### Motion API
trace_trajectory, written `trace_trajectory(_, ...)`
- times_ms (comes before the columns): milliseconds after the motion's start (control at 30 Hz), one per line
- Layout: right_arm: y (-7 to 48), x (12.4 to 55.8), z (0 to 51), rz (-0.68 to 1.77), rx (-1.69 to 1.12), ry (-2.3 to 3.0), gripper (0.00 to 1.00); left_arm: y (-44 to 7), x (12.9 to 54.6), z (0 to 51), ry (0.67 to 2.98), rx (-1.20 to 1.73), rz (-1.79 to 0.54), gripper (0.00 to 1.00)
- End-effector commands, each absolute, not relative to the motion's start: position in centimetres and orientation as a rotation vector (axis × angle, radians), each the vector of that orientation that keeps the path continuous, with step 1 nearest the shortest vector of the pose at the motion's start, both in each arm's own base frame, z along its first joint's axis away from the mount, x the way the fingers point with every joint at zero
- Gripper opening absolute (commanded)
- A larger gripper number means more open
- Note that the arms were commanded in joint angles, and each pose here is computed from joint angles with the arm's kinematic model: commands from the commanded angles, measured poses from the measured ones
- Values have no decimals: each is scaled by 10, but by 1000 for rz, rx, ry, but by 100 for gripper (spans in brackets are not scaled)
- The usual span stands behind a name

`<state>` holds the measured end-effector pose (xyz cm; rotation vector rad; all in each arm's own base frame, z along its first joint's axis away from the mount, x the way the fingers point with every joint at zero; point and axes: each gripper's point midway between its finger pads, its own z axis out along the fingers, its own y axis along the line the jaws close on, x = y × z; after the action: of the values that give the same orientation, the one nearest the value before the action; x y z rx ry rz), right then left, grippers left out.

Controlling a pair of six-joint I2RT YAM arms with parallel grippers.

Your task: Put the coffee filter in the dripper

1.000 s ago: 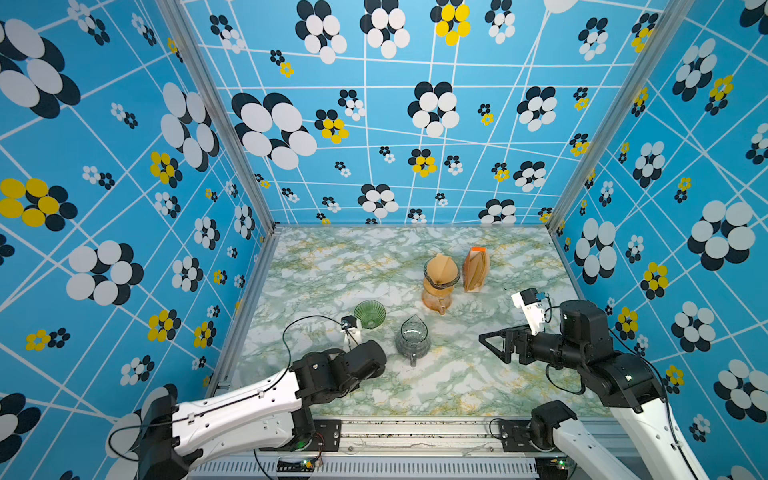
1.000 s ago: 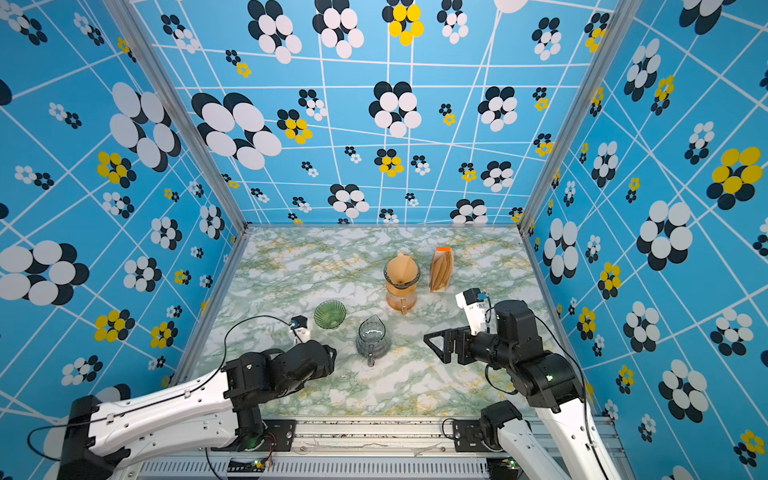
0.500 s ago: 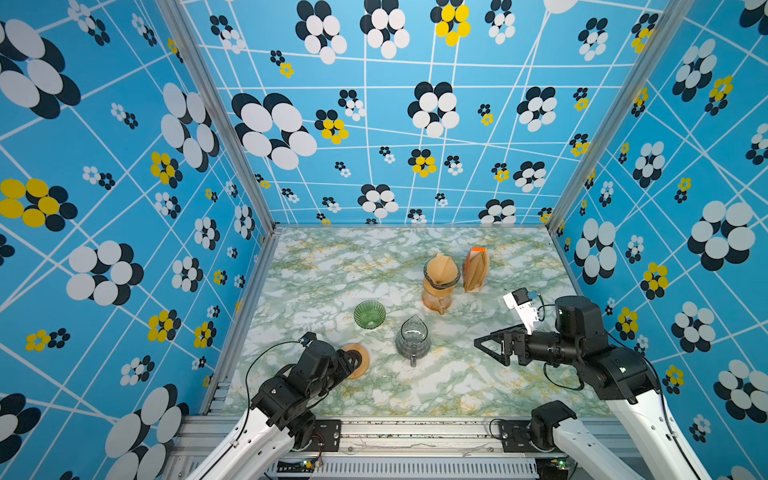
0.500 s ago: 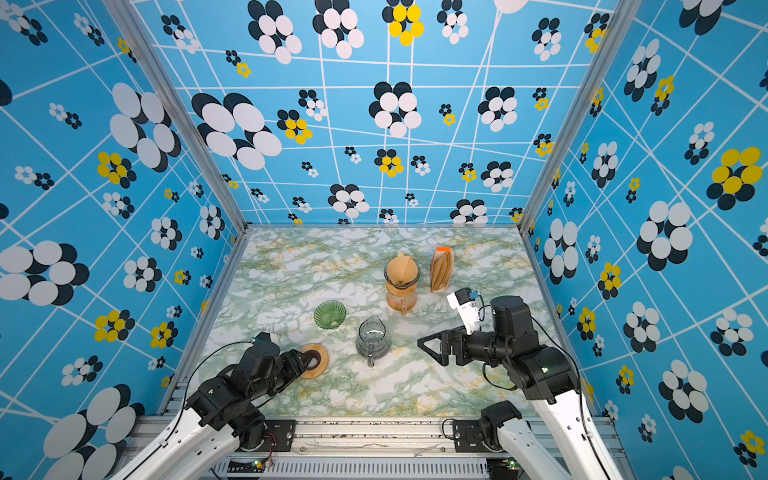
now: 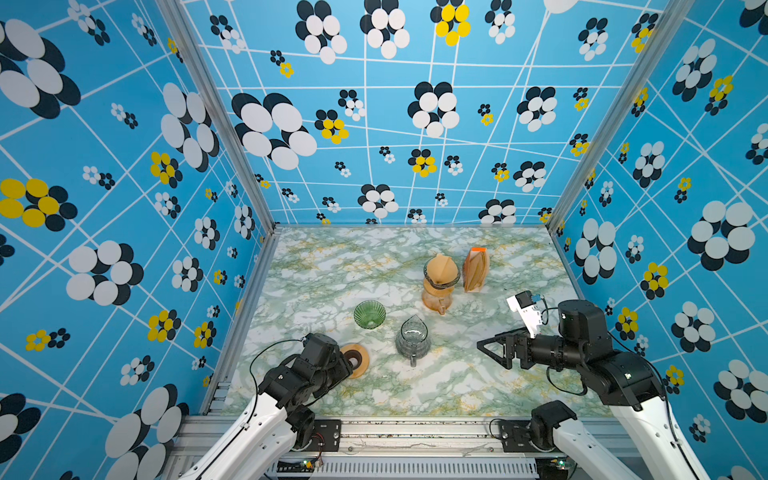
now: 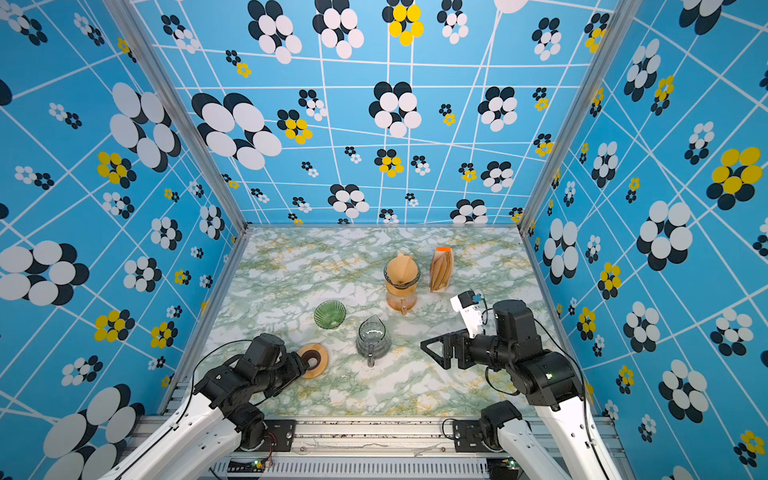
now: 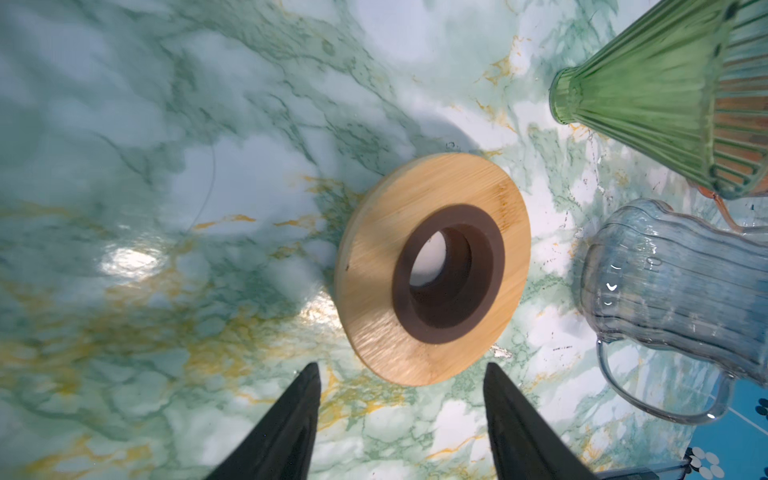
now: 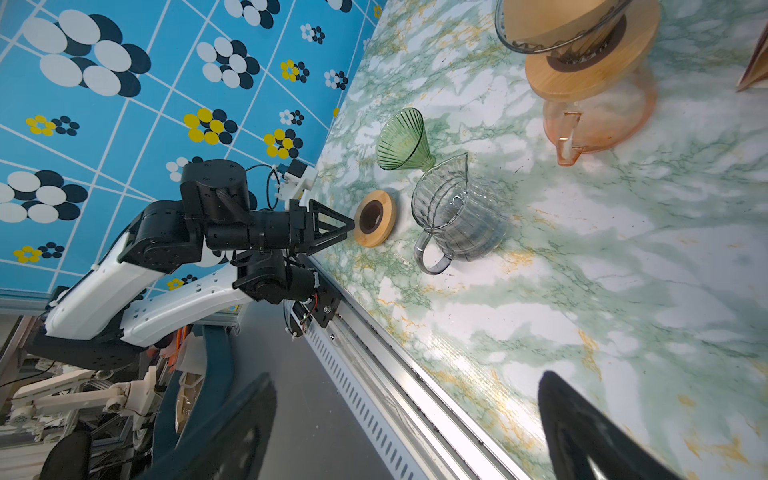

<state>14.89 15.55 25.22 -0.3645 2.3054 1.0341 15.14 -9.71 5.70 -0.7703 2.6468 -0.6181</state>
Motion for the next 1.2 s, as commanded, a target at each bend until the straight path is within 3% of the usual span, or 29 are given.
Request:
trace_trajectory(0, 151, 146, 249, 996, -358, 2321, 99, -101, 153, 56, 2655, -761, -664, 64)
trace_trajectory(300, 148, 148, 245, 974, -331, 2322, 100, -106, 167, 50, 2653, -771, -754, 59)
trace_trajectory(533, 147, 149, 243, 969, -323, 2329, 99, -92, 159, 43, 2707, -803, -641, 55)
trace_trajectory(967, 147, 151, 238, 969, -304, 2340, 99, -99, 170, 62, 2622, -787, -742, 61)
trace_trajectory(1167, 147, 150, 237, 970, -302, 2341, 99, -90, 164, 54, 2677, -805, -645, 59)
